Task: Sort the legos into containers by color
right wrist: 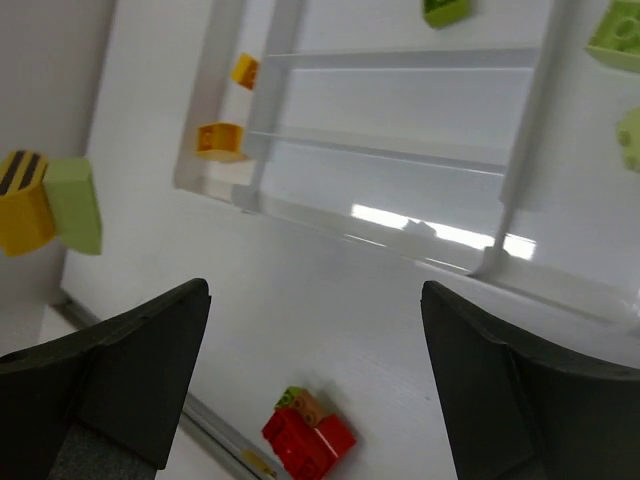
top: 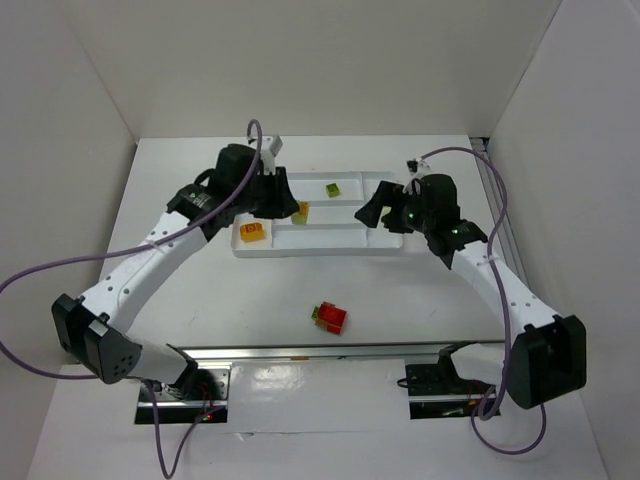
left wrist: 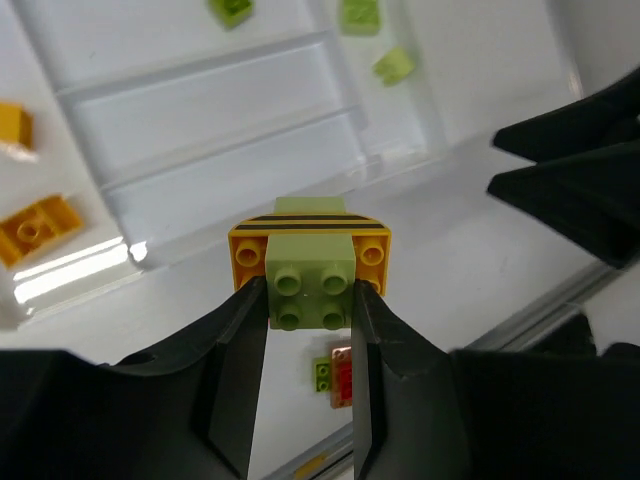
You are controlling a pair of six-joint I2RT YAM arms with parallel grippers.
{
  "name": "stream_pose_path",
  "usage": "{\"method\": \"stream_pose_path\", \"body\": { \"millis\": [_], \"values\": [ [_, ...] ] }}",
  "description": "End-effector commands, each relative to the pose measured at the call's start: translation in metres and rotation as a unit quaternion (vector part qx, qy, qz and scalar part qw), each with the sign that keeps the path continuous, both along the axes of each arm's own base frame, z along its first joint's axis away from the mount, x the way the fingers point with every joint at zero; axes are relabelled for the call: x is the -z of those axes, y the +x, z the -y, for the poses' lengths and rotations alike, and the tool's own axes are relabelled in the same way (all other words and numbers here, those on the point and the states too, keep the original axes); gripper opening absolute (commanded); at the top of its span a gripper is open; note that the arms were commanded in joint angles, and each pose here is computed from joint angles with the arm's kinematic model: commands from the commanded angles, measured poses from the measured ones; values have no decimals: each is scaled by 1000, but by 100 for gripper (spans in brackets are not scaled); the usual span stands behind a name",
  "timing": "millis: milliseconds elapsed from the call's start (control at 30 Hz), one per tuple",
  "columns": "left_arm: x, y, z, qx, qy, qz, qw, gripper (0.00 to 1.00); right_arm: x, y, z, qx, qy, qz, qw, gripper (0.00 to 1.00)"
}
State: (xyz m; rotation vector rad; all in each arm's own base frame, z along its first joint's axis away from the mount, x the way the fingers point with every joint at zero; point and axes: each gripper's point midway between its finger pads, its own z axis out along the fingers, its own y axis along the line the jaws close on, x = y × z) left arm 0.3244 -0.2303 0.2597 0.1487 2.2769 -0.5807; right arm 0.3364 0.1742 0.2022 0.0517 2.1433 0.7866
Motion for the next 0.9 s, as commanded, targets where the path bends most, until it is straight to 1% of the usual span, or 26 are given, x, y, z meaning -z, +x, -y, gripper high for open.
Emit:
{"method": "stream_pose_path", "body": {
  "millis": [0, 33, 67, 100, 133, 167, 200, 233, 267, 333, 367, 400, 433, 467, 500, 533, 567, 700, 800, 833, 867],
  "values": [
    [-33, -6, 28, 129, -73, 47, 988, 0, -59, -19, -28, -93, 75, 86, 989, 93],
    [-36, -6, 32, 150, -88, 55, 983, 0, -61, -23, -29, -99, 83, 88, 988, 93],
    [-39, -18, 40, 186, -120, 48, 974, 0, -58, -26, -32, -105, 91, 81, 987, 93],
    [-45, -20, 42, 207, -138, 53, 967, 0, -62, -30, -33, -113, 95, 88, 985, 93],
    [-54, -15, 38, 214, -159, 63, 962, 0, -74, -39, -38, -138, 111, 100, 979, 93],
    [-59, -11, 40, 226, -180, 69, 955, 0, -83, -40, -38, -144, 126, 119, 974, 93],
    [-66, -24, 43, 271, -211, 65, 937, 0, -81, -44, -41, -157, 136, 118, 971, 93],
    [-64, -21, 44, 286, -230, 56, 929, 0, -88, -47, -41, -167, 148, 132, 966, 93],
    [-74, -26, 43, 320, -266, 60, 908, 0, -100, -52, -44, -192, 163, 154, 955, 93],
    [-81, -29, 40, 347, -295, 63, 888, 0, -105, -54, -48, -211, 171, 165, 948, 94],
    [-77, -32, 38, 356, -309, 58, 880, 0, -104, -53, -51, -225, 173, 170, 944, 96],
    [-79, -34, 34, 364, -328, 40, 871, 0, -104, -55, -52, -229, 182, 168, 942, 96],
    [-83, -33, 36, 381, -332, 59, 861, 0, -100, -57, -54, -241, 187, 162, 938, 96],
    [-86, -36, 36, 388, -336, 59, 856, 0, -111, -58, -57, -255, 194, 189, 928, 96],
    [-81, -35, 37, 389, -339, 45, 855, 0, -106, -62, -59, -263, 210, 174, 926, 96],
    [-83, -34, 37, 392, -337, 55, 854, 0, -111, -65, -61, -276, 217, 181, 919, 96],
    [-82, -35, 37, 396, -341, 49, 851, 0, -114, -69, -62, -291, 223, 193, 910, 96],
    [-81, -37, 37, 399, -343, 47, 849, 0, -103, -68, -73, -305, 228, 169, 909, 96],
    [-79, -34, 37, 394, -339, 45, 853, 0, -108, -67, -81, -315, 226, 180, 904, 95],
    [-79, -34, 37, 394, -339, 45, 853, 0, -102, -63, -82, -313, 223, 169, 908, 95],
    [-79, -34, 37, 394, -339, 45, 853, 0, -107, -66, -86, -321, 221, 178, 904, 95]
  ]
}}
